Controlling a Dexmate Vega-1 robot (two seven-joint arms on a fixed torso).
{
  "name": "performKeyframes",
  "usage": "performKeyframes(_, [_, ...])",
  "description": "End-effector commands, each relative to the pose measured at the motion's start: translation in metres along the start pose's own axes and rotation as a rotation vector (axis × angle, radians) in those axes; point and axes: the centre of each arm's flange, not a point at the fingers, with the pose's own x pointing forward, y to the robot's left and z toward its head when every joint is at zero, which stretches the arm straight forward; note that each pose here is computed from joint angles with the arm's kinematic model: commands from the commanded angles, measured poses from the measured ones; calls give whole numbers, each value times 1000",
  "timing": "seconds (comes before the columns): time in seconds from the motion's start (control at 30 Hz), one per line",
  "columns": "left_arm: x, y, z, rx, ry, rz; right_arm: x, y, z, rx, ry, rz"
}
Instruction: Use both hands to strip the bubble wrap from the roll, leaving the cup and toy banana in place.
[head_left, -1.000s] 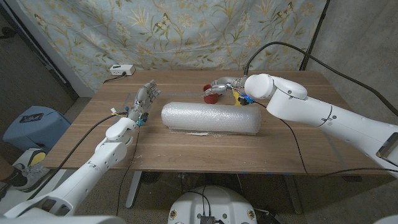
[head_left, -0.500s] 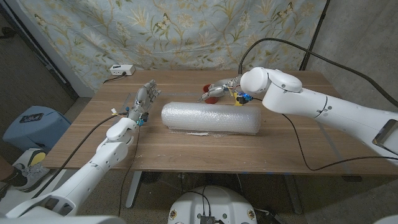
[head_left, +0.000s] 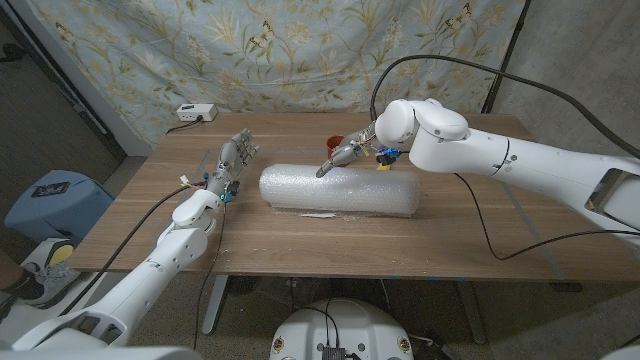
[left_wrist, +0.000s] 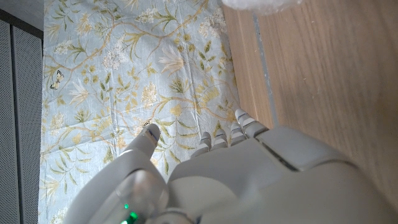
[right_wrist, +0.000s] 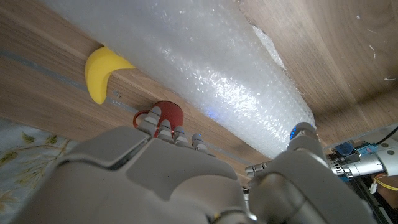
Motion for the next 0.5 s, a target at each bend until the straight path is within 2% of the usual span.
performKeyframes(0.03, [4,0,-3,-16,2,0,6,-7,3,-79,34,73])
performKeyframes(0.5, [13,-3,-6,-30,-1,-8,16,-17,11,-88,44,88])
